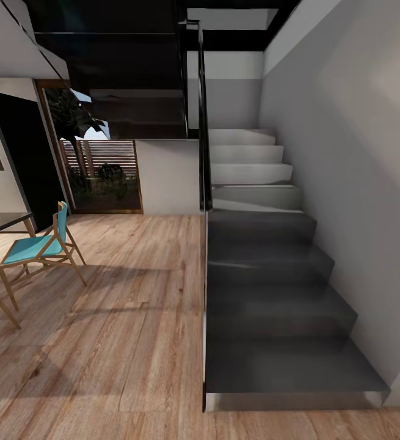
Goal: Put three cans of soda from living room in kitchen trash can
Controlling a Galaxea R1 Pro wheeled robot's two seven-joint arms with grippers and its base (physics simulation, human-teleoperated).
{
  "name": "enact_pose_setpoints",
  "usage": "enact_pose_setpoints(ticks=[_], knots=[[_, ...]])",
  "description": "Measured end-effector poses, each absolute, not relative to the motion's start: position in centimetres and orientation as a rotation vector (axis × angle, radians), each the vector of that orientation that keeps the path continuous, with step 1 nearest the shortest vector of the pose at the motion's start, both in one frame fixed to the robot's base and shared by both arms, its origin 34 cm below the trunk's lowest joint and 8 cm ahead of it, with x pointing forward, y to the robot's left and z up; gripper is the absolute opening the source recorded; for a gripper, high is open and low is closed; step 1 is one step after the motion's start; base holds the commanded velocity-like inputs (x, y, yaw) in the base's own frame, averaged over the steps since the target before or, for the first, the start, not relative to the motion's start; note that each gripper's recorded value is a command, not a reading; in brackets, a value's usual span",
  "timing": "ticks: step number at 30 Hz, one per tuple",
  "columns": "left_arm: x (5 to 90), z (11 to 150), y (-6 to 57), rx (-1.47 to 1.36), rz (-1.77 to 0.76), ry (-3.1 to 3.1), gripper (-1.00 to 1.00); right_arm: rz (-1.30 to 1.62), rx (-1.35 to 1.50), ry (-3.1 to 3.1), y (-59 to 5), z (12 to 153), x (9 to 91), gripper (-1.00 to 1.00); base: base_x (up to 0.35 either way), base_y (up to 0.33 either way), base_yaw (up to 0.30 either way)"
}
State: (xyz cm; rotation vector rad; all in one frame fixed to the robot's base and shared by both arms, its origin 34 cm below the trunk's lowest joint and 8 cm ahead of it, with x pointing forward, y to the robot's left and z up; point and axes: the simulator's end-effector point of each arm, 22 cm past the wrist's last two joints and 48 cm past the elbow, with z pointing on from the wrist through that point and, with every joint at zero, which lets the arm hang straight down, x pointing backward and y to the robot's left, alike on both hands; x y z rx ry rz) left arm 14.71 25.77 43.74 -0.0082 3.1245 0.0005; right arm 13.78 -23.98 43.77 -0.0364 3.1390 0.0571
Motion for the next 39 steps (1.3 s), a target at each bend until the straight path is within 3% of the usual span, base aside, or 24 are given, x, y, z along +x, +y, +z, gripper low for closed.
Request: enact_pose_setpoints(ticks=[10,12,27,29,33,39], knots=[[18.9,44.0,26.5,-0.007,0.016,3.011,1.0,0.107,-0.074,3.026,-23.8,44.0,17.7,1.0,0.0,0.0,0.0],[26.0,45.1,26.6,-0.004,0.016,2.861,1.0,0.101,-0.082,2.82,-23.6,45.6,27.2,1.0,0.0,0.0,0.0],[39.4,50.6,26.4,0.001,0.011,2.569,1.0,0.096,-0.099,2.473,-23.0,52.9,42.4,1.0,0.0,0.0,0.0],[46.8,56.2,26.1,0.006,0.005,2.429,1.0,0.106,-0.124,2.314,-22.0,58.6,48.8,1.0,0.0,0.0,0.0],[54.0,64.8,25.7,0.013,0.0,2.251,1.0,0.143,-0.169,2.231,-20.1,64.3,53.1,1.0,0.0,0.0,0.0],[58.2,73.7,25.4,0.018,-0.001,2.101,1.0,0.191,-0.202,2.131,-18.4,72.0,56.7,1.0,0.0,0.0,0.0]])
